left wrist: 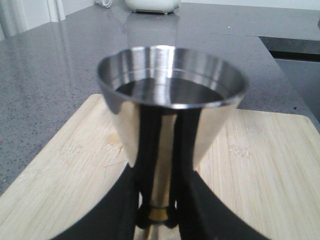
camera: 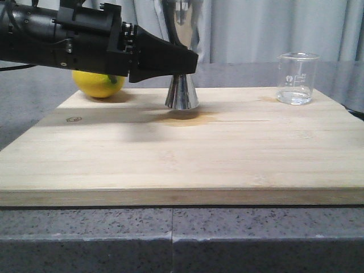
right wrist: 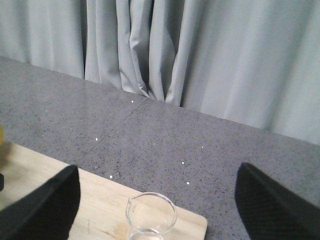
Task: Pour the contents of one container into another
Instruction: 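Lower the jigger onto the board with the left gripper and open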
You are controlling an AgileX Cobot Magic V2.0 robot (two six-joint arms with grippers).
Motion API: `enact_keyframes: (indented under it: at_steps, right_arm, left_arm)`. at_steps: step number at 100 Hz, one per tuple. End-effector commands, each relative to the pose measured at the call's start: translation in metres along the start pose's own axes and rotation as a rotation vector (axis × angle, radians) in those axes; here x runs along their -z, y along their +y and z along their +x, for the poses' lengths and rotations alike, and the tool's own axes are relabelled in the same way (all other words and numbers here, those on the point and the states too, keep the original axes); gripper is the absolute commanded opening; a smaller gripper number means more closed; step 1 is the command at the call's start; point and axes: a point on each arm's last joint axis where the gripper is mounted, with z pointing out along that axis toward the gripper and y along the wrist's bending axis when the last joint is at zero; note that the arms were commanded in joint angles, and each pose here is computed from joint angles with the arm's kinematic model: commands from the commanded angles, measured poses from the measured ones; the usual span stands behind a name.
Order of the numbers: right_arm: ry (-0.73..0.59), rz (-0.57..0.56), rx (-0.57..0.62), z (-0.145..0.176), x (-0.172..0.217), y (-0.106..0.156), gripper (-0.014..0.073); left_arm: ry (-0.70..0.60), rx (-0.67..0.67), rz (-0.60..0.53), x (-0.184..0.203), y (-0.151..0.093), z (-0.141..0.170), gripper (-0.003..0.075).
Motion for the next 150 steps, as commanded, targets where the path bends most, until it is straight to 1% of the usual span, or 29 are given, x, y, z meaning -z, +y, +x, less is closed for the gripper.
enact_keyframes:
  at_steps: [1, 45, 58, 81, 110, 117, 124, 131, 138, 141, 143, 148, 150]
  right_arm:
    - [-0.087, 0.005, 0.026, -0.017, 0.003, -0.002, 0.0587]
    - [-0.088, 0.002, 0.041, -0.017, 0.003, -0.002, 0.0586]
    - [-0.088, 0.002, 0.041, -0.017, 0.003, -0.002, 0.0586]
    - [-0.088, -0.001, 0.057, -0.017, 0.003, -0.001, 0.0586]
    - [-0.094, -0.004, 0.068, -0.017, 0.003, -0.001, 0.0586]
    - [-0.096, -0.004, 0.068, -0.017, 0.003, -0.001, 0.0586]
    - [-0.096, -0.004, 0.068, -0.017, 0.003, -0.001, 0.0586]
    - [-0.098, -0.004, 0.068, -0.018, 0.003, -0.001, 0.0586]
    - [-0.098, -0.004, 0.068, -0.018, 0.003, -0.001, 0.0586]
    - [-0.098, -0.004, 0.068, -0.018, 0.003, -0.001, 0.0586]
    - [-0.098, -0.004, 0.068, -0.018, 0.003, -0.001, 0.0586]
    - [-0.098, -0.004, 0.068, -0.018, 0.003, -0.001, 0.0586]
    - [-0.098, -0.004, 0.068, -0.018, 0.003, -0.001, 0.0586]
  left_arm:
    - [-0.163, -0.036, 0.034, 0.001, -0.006, -0.036, 0.0059]
    - [-0.157, -0.036, 0.031, 0.001, -0.006, -0.035, 0.0059]
    - [-0.150, -0.035, 0.024, 0.000, -0.003, -0.029, 0.0059]
    - [-0.143, 0.008, 0.043, -0.005, 0.001, -0.013, 0.0059]
    - [-0.142, 0.009, 0.044, -0.005, 0.001, -0.012, 0.0060]
    - [-0.142, 0.009, 0.044, -0.005, 0.001, -0.012, 0.0071]
    - [-0.142, 0.009, 0.044, -0.005, 0.001, -0.012, 0.0106]
    - [-0.142, 0.009, 0.044, -0.005, 0.001, -0.012, 0.0171]
    - [-0.142, 0.009, 0.044, -0.005, 0.001, -0.012, 0.0263]
    - [-0.142, 0.009, 0.044, -0.005, 0.001, -0.012, 0.0318]
    - [-0.142, 0.009, 0.044, -0.005, 0.001, -0.012, 0.0340]
    - [-0.142, 0.009, 0.044, -0.005, 0.001, -0.012, 0.0433]
    - [-0.142, 0.009, 0.044, -0.005, 0.001, -0.012, 0.0456]
